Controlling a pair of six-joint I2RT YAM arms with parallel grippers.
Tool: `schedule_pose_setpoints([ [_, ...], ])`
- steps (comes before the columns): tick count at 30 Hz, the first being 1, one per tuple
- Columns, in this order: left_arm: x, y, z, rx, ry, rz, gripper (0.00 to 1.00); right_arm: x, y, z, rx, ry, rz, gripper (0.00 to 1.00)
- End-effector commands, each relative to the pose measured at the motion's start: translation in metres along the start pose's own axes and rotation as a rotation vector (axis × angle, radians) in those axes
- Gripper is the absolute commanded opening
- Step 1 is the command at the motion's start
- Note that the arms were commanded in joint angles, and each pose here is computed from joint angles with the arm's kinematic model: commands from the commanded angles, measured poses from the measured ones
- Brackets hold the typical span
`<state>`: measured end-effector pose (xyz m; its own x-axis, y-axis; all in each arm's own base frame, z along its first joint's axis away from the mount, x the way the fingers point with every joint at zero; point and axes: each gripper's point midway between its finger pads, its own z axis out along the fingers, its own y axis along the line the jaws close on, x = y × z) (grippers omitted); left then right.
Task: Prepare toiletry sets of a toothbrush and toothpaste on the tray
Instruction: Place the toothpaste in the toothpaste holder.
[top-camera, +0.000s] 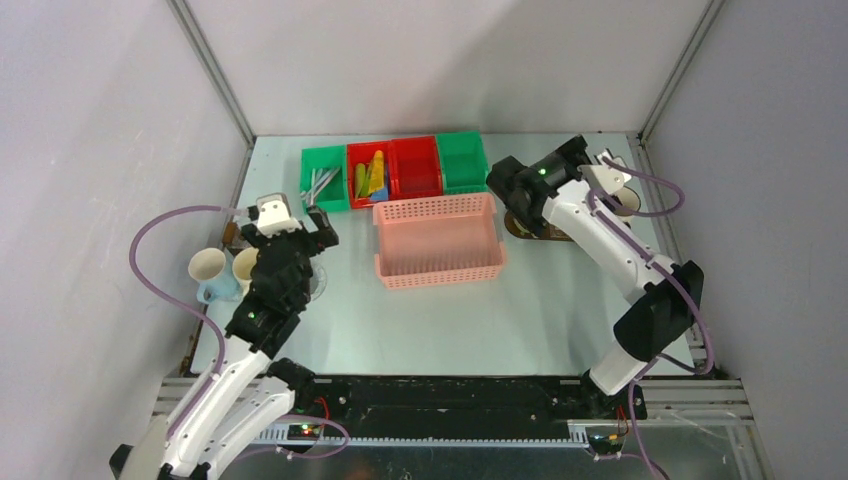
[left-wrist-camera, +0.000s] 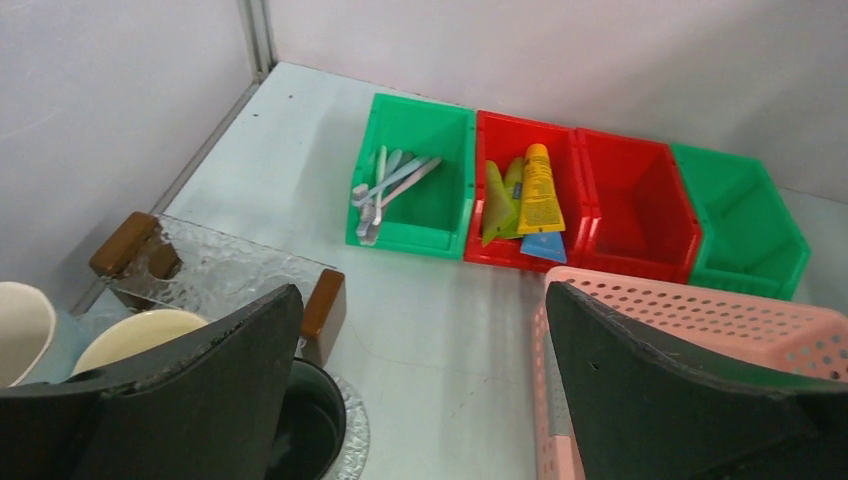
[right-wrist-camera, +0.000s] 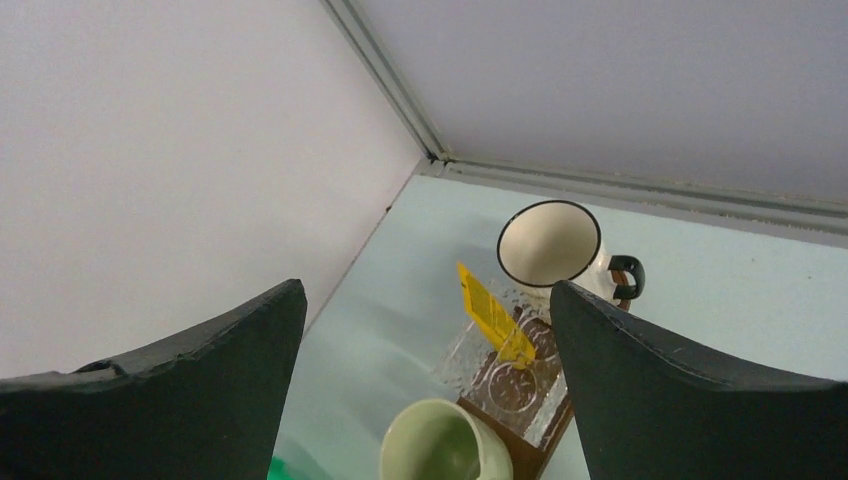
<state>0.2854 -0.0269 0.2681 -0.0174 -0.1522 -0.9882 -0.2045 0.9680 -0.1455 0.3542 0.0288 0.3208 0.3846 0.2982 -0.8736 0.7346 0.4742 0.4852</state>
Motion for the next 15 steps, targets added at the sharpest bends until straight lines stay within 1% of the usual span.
schedule_pose_setpoints([
  [1, -0.018, -0.019, -0.003, 0.067, 0.006, -0.095, 0.98, -0.049, 0.015, -0.007, -0.116, -0.121, 0.191, 0.97],
  [2, -0.015, -0.020, -0.002, 0.068, 0.023, -0.091, 0.98, -0.052, 0.018, -0.010, -0.124, -0.115, 0.243, 0.99],
  [5, -0.015, -0.022, -0.003, 0.071, 0.041, -0.107, 0.98, -0.060, 0.026, -0.013, -0.135, -0.104, 0.373, 0.99],
  [7, -0.015, -0.021, -0.004, 0.067, 0.048, -0.113, 0.98, -0.061, 0.031, -0.013, -0.140, -0.097, 0.488, 0.99],
  [9, -0.014, -0.021, -0.005, 0.063, 0.055, -0.124, 0.98, -0.060, 0.039, -0.012, -0.144, -0.093, 0.650, 0.99],
  [15, -0.010, -0.023, -0.004, 0.055, 0.079, -0.170, 0.98, -0.059, 0.058, 0.004, -0.113, -0.132, 0.806, 0.99],
])
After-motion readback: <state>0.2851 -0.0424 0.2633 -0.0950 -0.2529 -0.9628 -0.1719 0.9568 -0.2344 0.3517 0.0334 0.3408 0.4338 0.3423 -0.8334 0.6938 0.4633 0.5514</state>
